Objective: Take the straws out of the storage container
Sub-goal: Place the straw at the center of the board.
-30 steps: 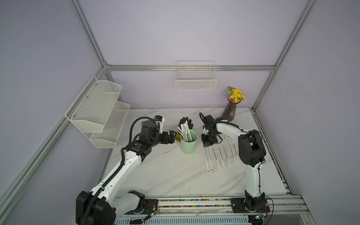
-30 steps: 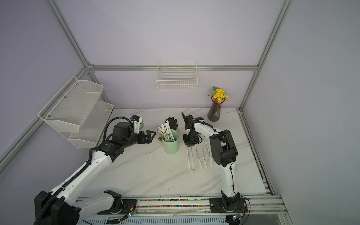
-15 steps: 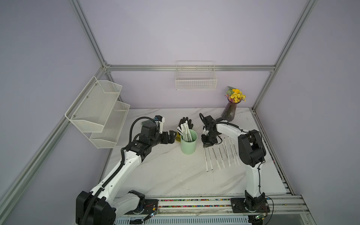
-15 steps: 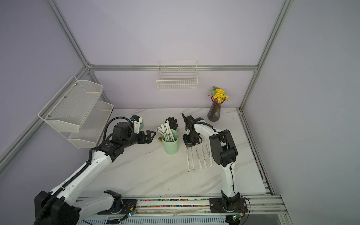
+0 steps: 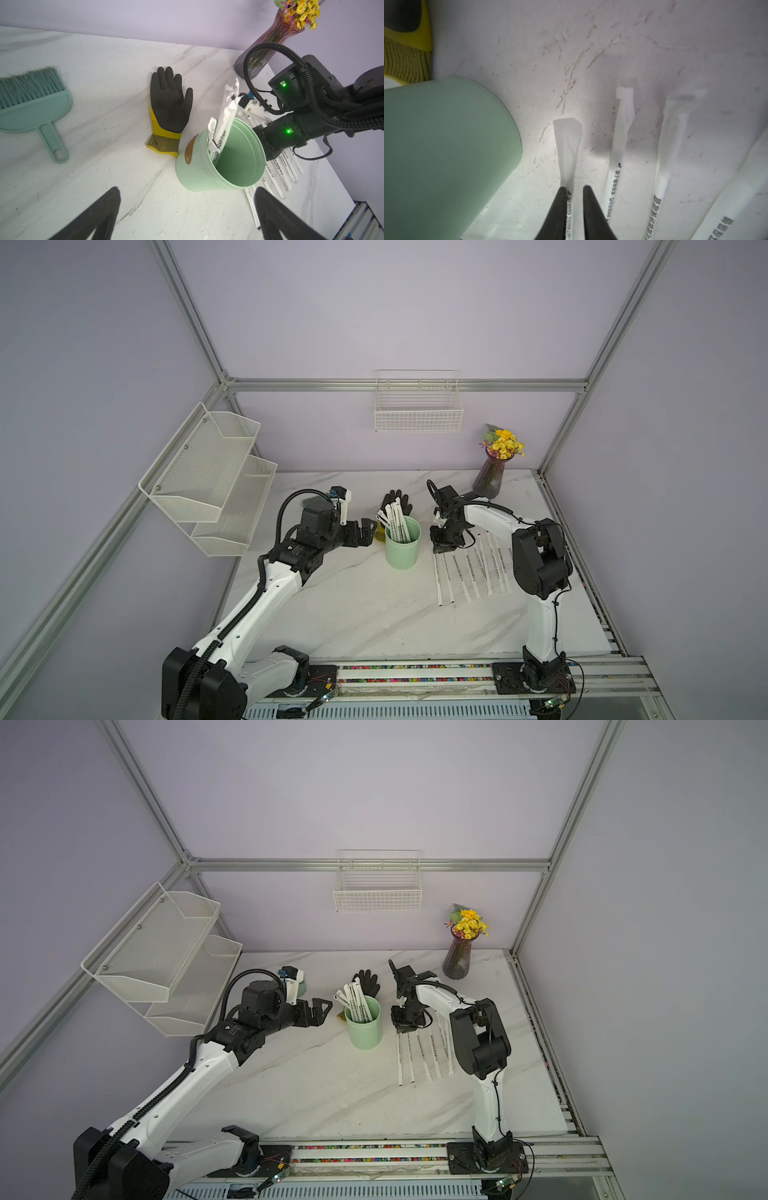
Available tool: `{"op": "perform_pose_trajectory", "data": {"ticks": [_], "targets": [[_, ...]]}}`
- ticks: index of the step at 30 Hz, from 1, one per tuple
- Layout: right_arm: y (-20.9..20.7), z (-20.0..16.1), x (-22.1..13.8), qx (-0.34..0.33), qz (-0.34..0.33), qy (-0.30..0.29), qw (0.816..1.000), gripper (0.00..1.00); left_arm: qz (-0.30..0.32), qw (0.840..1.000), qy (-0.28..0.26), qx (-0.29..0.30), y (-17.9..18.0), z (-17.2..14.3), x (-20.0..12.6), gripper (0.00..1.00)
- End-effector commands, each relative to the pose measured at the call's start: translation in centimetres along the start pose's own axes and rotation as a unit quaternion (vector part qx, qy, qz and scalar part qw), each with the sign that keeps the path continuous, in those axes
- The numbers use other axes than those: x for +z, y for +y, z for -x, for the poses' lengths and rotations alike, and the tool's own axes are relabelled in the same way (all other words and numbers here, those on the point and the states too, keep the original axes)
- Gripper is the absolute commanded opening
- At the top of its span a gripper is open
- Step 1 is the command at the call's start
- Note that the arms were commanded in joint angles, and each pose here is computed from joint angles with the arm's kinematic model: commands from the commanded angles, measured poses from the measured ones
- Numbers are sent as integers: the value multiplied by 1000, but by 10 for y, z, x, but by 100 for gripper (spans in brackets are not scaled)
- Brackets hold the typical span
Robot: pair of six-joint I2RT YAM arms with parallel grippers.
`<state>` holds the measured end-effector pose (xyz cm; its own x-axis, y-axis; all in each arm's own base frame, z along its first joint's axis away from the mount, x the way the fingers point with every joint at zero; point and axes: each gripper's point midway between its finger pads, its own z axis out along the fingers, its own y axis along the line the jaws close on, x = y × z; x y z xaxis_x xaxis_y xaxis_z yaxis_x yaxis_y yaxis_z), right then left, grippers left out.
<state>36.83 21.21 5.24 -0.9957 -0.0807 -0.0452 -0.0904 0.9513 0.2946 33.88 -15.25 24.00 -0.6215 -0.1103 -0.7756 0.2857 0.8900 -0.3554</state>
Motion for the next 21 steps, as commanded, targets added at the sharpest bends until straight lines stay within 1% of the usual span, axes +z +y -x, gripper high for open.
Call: {"op": "perform_pose_trajectory", "data": {"ticks": [1, 7, 12, 21], "targets": [[11, 7, -15, -1, 29, -27, 999, 20, -9, 1000, -15, 4, -3, 3, -3, 100], [17, 8, -18, 0, 49, -30, 998, 21, -8, 1000, -15, 4, -3, 3, -4, 100], [26, 10, -21, 5, 90, -36, 995, 21, -8, 1000, -15, 4, -3, 2, -3, 100], [38, 10, -19, 8, 137, -37, 990, 21, -7, 1000, -15, 4, -3, 2, -3, 100]]}}
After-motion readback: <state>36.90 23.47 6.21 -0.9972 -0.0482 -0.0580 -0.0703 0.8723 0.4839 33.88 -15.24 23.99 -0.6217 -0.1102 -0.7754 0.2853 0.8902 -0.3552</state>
